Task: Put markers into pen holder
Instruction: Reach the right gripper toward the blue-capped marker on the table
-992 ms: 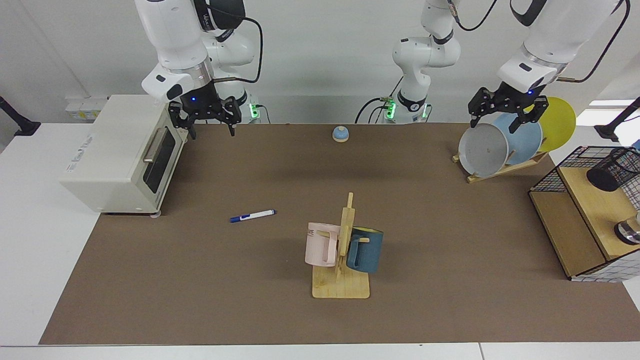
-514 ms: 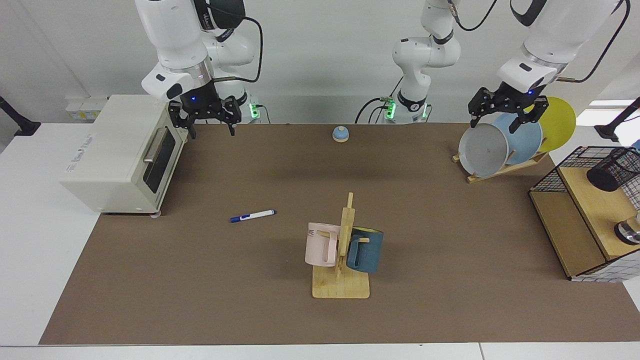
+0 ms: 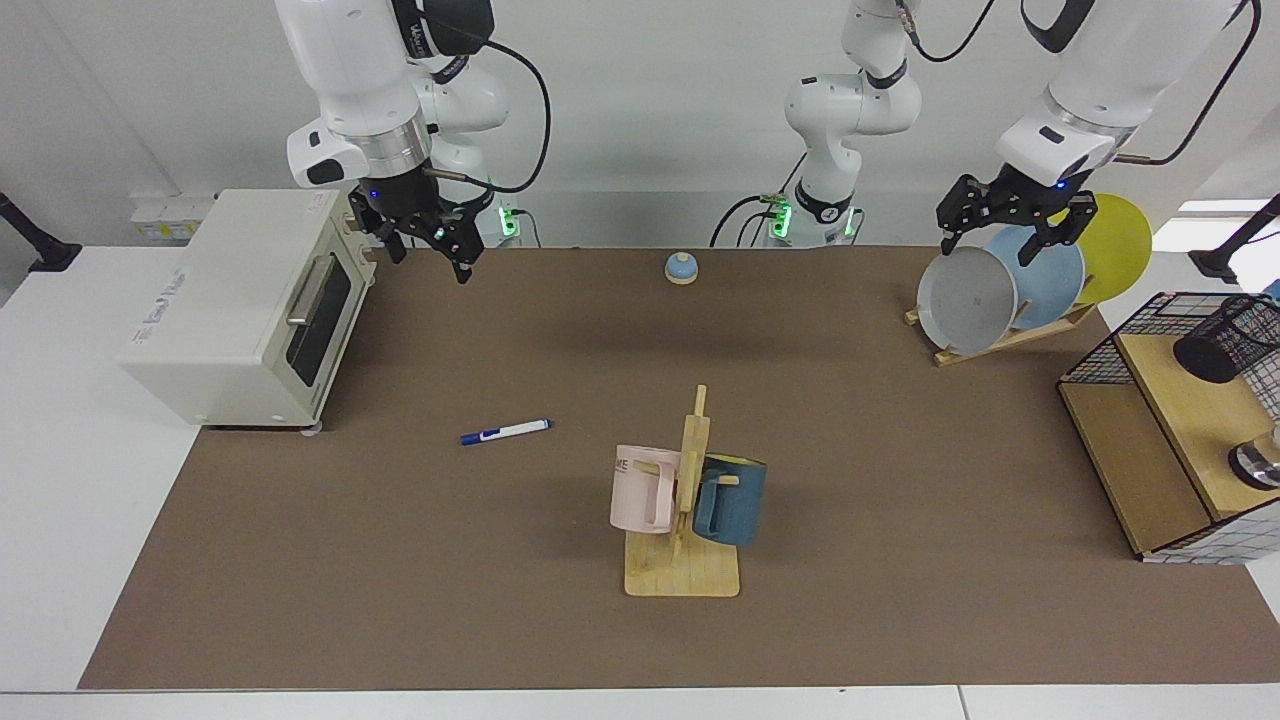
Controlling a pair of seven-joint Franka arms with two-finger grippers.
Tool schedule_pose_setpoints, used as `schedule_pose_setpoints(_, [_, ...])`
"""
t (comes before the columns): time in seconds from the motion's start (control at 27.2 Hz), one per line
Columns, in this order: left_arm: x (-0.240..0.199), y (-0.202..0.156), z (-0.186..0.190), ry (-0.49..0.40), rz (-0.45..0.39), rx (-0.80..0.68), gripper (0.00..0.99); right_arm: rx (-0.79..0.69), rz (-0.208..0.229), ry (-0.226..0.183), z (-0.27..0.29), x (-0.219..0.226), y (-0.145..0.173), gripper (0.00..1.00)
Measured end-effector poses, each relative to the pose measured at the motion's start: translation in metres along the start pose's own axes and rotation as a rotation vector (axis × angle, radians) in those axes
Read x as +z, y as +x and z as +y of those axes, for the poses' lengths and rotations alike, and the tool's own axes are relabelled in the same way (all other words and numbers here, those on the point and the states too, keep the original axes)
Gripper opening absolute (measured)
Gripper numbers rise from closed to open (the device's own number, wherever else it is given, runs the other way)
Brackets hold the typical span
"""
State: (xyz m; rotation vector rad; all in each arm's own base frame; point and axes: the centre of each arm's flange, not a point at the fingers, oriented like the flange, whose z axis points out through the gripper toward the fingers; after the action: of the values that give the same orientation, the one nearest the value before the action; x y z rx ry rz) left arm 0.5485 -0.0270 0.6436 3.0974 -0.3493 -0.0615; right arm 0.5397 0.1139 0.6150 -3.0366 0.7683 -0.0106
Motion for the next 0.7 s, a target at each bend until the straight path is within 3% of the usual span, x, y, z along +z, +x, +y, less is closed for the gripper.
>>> schedule_pose_setpoints(0.33, [0.001,-0.001,0.0,-0.001,-0.006,-0.001,0.991,0.582,-0.007,0.103,-0.022,0.003,-0.006,1.0])
schedule_pose_setpoints(0.44, [0.001,-0.001,0.0,-0.001,-0.007,-0.001,0.991,0.681,-0.022,0.093,-0.022,0.016,-0.005,1.0])
schedule_pose_setpoints(0.7, [0.001,-0.001,0.0,-0.002,-0.011,-0.001,0.991,0.809,-0.061,0.025,-0.013,0.067,0.0,0.99])
